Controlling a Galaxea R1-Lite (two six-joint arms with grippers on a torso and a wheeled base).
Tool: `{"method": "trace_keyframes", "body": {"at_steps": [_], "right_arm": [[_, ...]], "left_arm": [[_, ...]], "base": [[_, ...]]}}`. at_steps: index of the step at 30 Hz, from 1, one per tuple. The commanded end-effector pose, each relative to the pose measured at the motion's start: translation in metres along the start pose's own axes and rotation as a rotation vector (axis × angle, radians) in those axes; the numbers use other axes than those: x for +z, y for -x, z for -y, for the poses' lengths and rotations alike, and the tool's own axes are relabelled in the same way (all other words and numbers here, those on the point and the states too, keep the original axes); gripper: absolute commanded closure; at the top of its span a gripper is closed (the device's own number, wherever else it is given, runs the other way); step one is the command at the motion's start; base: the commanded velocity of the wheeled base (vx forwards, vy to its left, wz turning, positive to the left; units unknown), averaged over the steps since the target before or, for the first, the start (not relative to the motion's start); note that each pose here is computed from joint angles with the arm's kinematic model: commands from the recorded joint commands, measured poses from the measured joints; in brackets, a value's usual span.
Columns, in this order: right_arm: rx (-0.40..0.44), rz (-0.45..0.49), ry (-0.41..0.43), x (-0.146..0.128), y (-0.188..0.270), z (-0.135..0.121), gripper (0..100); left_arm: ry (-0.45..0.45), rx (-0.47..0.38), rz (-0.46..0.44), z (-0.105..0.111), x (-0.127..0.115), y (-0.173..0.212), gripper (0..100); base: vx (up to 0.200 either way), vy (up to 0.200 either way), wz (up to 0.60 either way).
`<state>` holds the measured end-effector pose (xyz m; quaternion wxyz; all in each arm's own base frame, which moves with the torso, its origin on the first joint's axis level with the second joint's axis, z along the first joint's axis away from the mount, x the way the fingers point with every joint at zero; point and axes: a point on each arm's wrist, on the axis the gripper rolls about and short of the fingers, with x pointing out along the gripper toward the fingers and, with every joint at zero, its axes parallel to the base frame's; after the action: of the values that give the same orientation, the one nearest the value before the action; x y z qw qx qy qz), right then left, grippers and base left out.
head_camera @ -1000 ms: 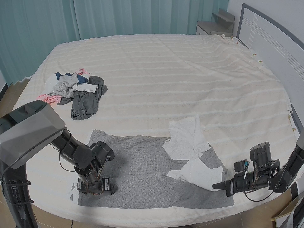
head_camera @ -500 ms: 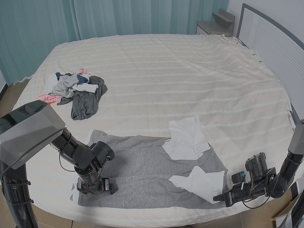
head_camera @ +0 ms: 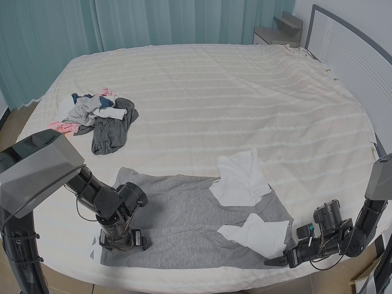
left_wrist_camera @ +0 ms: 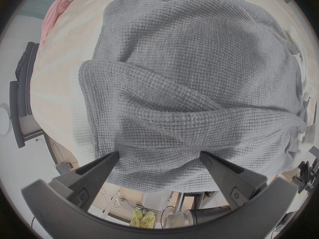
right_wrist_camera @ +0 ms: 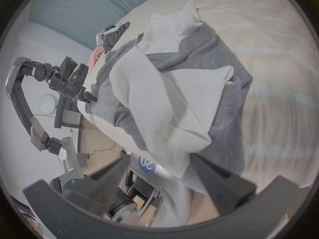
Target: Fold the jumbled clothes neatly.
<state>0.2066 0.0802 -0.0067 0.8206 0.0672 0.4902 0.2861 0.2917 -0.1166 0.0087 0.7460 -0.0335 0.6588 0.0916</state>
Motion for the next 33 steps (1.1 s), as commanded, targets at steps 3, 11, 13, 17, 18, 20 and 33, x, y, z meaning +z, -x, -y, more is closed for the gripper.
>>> {"method": "trace_keyframes", "body": {"at_steps": [3,11,13,17,18,20,33], "right_arm": [[-0.016,0.071,0.014,0.003,0.012,-0.002,0],[-0.05,0.177,0.009,0.0,0.046,-0.005,0],[-0.063,0.21,-0.009,0.001,0.054,-0.003,0],[-0.064,0.265,-0.022,0.01,0.06,-0.003,0],[-0.057,0.29,-0.026,0.02,0.059,-0.003,0],[-0.05,0.296,-0.026,0.026,0.055,-0.003,0],[0.001,0.169,-0.05,0.046,-0.012,0.0,0]], "left_arm": [[0.0,0.001,-0.001,0.0,0.0,0.0,0],[0.0,0.001,-0.001,0.0,0.0,0.0,0],[0.0,0.001,-0.001,0.0,0.0,0.0,0],[0.0,0.001,-0.001,0.0,0.0,0.0,0],[0.0,0.001,-0.001,0.0,0.0,0.0,0],[0.0,0.001,-0.001,0.0,0.0,0.0,0],[0.0,0.001,-0.003,0.0,0.0,-0.001,0]], "base": [[0.0,0.0,0.0],[0.0,0.0,0.0],[0.0,0.0,0.0],[0.0,0.0,0.0],[0.0,0.0,0.0],[0.0,0.0,0.0],[0.0,0.0,0.0]]}}
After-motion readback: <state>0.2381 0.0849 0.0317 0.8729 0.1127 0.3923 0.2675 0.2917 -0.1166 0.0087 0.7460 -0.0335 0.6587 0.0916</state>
